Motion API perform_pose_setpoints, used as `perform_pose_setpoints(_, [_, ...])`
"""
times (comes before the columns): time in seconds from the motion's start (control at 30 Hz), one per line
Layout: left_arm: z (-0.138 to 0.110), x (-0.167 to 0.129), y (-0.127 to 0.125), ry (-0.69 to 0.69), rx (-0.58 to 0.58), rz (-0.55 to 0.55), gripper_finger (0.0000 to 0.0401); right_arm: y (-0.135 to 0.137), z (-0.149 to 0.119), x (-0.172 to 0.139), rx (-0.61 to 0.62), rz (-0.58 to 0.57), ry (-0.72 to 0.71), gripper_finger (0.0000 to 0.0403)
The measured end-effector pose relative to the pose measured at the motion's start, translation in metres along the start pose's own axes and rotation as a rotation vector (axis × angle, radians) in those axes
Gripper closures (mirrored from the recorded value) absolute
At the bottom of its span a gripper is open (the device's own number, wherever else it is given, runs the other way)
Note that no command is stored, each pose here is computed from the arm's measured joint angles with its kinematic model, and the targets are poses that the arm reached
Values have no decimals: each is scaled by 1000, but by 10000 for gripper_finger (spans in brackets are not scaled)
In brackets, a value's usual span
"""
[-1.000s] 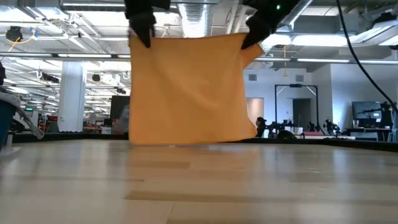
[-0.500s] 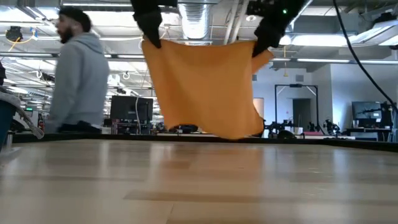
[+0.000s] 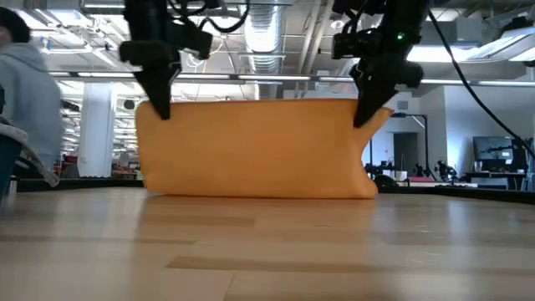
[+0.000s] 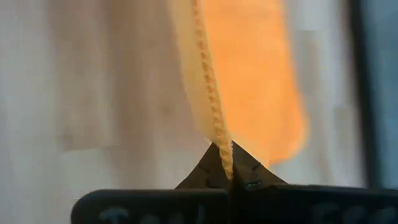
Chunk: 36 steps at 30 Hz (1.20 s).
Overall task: Fold microfiber towels
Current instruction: Fold the orange microfiber towel
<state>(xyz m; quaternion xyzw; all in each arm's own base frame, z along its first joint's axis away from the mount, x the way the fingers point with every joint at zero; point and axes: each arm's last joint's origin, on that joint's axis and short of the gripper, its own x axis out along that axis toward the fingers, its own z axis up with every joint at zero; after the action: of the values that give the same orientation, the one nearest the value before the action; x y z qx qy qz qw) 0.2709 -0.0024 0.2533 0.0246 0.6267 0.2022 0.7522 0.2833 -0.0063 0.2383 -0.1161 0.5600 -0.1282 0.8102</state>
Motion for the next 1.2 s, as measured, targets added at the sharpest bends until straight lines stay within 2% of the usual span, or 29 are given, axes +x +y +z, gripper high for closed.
perform_pose_setpoints(0.13, [-13, 8, -23, 19, -26, -71, 401, 29, 1, 10, -43, 89, 38, 399])
perform_pose_setpoints(0.3, [-23, 14, -43, 28, -56, -156, 401, 56, 0, 20, -91, 109, 80, 399])
perform_pose_setpoints(0.67, [-37, 35, -61, -1, -62, -215, 401, 78, -3, 49, -99, 125, 185, 397])
perform_pose_setpoints(0.87, [-31, 42, -46, -25, -116, -122, 401, 67, -2, 58, -58, 52, 204, 397])
perform_pose_setpoints(1.2, [-15, 58, 1, -49, -239, 43, 401, 26, -1, 72, 61, -117, 223, 397])
